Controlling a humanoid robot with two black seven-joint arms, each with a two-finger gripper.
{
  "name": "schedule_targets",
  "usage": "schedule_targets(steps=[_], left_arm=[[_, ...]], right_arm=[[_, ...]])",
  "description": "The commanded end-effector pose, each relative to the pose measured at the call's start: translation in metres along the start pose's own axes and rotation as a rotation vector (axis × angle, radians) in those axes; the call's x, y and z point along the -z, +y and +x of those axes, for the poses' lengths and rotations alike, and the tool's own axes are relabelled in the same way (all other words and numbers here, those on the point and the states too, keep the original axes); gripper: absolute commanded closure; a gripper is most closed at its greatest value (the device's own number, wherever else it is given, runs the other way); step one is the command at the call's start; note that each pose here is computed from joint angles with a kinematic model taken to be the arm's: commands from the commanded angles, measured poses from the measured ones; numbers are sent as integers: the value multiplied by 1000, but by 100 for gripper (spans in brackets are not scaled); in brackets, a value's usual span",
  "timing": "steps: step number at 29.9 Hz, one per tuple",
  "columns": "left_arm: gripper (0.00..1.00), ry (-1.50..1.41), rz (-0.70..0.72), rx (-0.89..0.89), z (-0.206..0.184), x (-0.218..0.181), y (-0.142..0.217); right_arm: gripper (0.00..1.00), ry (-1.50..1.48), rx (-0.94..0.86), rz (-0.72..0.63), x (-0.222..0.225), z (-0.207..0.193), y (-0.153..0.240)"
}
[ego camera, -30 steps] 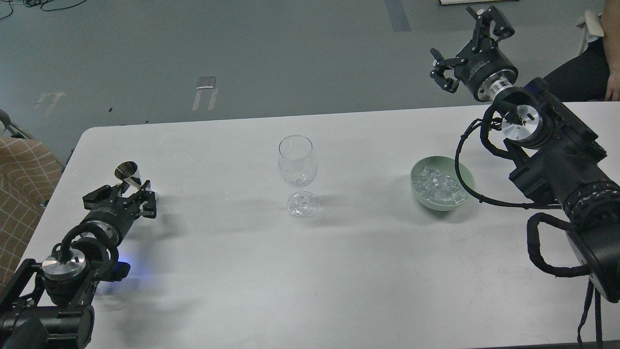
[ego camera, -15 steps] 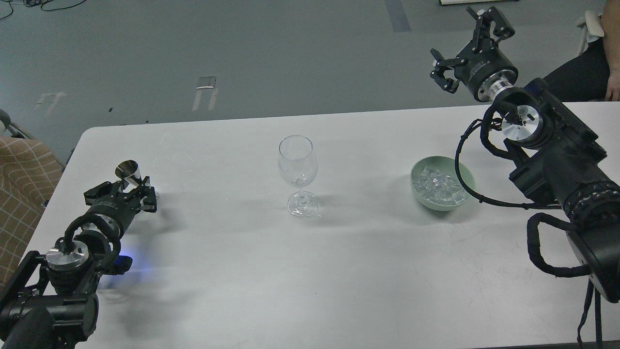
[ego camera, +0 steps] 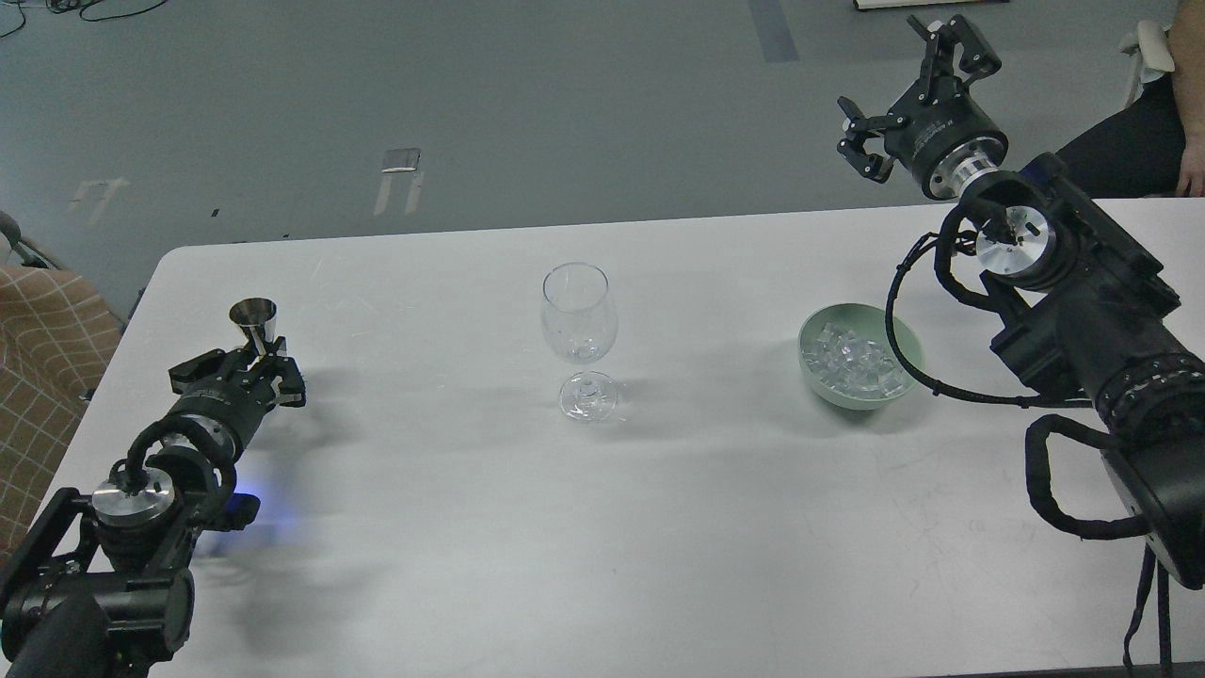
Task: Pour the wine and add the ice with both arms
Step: 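Lift the jigger with the left gripper and move it toward the glass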
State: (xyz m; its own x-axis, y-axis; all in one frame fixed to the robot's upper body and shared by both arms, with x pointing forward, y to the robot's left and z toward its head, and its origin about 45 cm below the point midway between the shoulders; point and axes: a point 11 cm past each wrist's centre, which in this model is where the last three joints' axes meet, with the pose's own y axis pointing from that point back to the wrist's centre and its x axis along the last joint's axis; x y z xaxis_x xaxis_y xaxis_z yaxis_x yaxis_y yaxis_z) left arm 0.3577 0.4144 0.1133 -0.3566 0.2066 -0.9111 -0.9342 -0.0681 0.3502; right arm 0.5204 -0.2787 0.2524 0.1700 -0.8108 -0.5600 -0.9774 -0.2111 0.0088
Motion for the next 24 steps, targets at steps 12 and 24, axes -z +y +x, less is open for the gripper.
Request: schedule_targets(steps=[12,24], left_arm=[[84,8,-8,84,-28,-4,0],[87,-7,78,241,-73,19,15]], right_arm=[[0,-1,0,0,0,0,0],[0,5,-13,5,4,8,3]])
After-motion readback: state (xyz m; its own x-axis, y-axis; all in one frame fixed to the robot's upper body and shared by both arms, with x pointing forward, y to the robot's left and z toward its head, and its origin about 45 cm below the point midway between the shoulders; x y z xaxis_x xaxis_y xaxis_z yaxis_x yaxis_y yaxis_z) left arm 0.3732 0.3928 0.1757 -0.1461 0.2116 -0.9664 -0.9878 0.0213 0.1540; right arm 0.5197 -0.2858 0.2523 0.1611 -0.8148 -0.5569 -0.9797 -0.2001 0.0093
